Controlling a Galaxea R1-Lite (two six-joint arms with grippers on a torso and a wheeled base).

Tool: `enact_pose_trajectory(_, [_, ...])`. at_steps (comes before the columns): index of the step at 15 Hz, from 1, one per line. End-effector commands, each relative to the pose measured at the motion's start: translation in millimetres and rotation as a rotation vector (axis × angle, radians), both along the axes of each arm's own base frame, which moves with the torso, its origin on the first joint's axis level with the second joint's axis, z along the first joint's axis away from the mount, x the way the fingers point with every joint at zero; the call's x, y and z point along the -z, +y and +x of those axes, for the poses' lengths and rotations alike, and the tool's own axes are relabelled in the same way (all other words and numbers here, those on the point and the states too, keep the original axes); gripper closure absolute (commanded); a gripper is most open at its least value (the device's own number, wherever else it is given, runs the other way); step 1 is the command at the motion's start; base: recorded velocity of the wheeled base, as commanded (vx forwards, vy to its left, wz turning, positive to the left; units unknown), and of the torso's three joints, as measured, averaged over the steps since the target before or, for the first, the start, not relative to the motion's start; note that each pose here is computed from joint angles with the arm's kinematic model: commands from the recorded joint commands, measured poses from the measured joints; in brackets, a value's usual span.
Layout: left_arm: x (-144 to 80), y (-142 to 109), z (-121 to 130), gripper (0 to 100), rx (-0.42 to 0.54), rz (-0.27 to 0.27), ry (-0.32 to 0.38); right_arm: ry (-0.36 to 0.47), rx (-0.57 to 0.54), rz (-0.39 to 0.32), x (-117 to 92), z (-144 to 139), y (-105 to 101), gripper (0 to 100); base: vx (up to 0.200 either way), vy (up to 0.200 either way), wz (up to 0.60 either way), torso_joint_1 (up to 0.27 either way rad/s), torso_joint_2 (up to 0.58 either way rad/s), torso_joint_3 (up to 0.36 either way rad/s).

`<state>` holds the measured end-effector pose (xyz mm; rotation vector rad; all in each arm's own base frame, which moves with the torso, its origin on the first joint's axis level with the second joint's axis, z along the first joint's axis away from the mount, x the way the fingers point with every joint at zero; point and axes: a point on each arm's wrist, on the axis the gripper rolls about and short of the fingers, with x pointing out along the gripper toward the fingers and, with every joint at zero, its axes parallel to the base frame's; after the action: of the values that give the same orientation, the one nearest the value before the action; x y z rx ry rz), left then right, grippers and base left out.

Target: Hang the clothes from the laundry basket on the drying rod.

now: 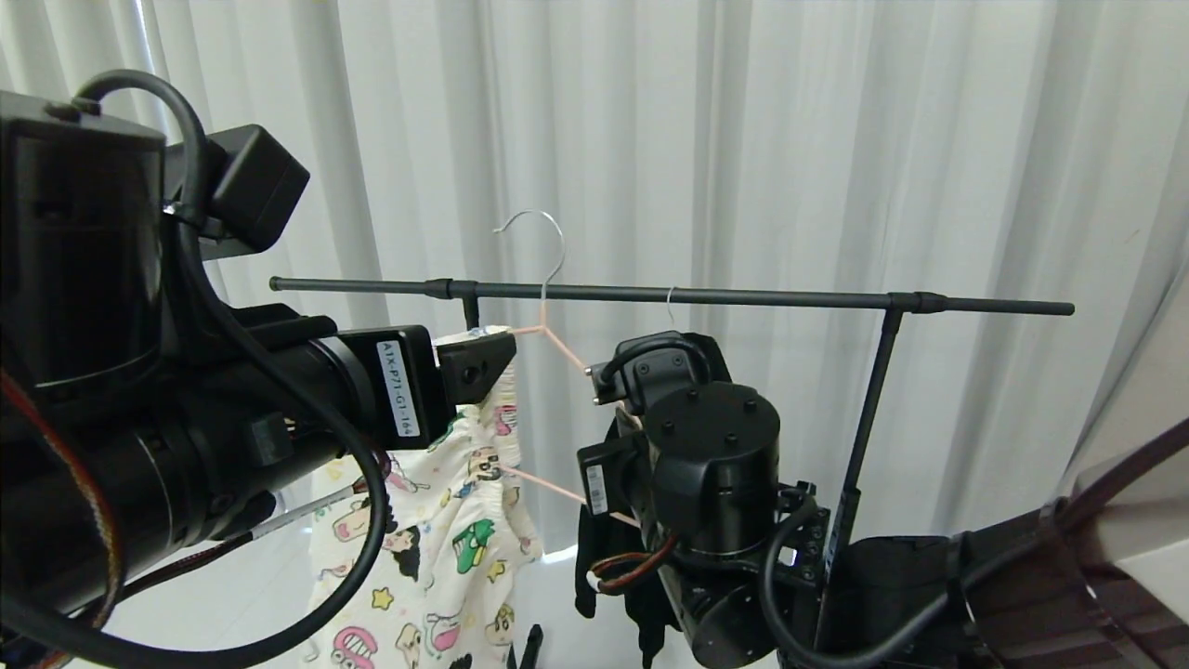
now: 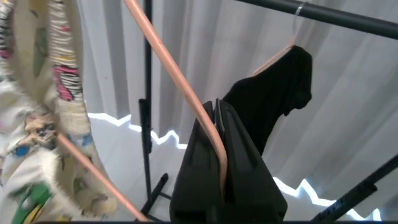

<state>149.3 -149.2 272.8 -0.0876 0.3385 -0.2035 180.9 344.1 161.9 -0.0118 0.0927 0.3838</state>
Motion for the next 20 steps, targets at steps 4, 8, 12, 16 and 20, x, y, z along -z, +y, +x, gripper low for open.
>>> enact_pose_trajectory(4, [5, 6, -6, 0, 0.005, 0.008, -0.001, -0.049, 0.052, 0.081, -23, 14, -17, 100, 0.000, 0.000, 0.00, 0.000, 0.00, 0.000])
enact_pose_trajectory(8, [15, 29, -27, 0, 0.058, 0.136, -0.030, -0.076, 0.061, 0.072, -35, 8, -35, 100, 0.000, 0.000, 0.00, 0.000, 0.00, 0.000])
enact_pose_trajectory(12, [16, 58, -51, 0, 0.213, 0.161, -0.078, -0.134, 0.015, 0.025, -32, -11, -71, 100, 0.000, 0.000, 0.00, 0.000, 0.00, 0.000])
enact_pose_trajectory(16, [19, 69, -45, 0, 0.252, 0.185, -0.113, -0.186, -0.052, -0.044, -22, -28, -100, 100, 0.000, 0.000, 0.00, 0.000, 0.00, 0.000])
enact_pose_trajectory(20, [36, 66, -47, 0, 0.446, 0.221, -0.111, -0.276, -0.106, -0.107, -13, -40, -118, 100, 0.000, 0.000, 0.00, 0.000, 0.00, 0.000])
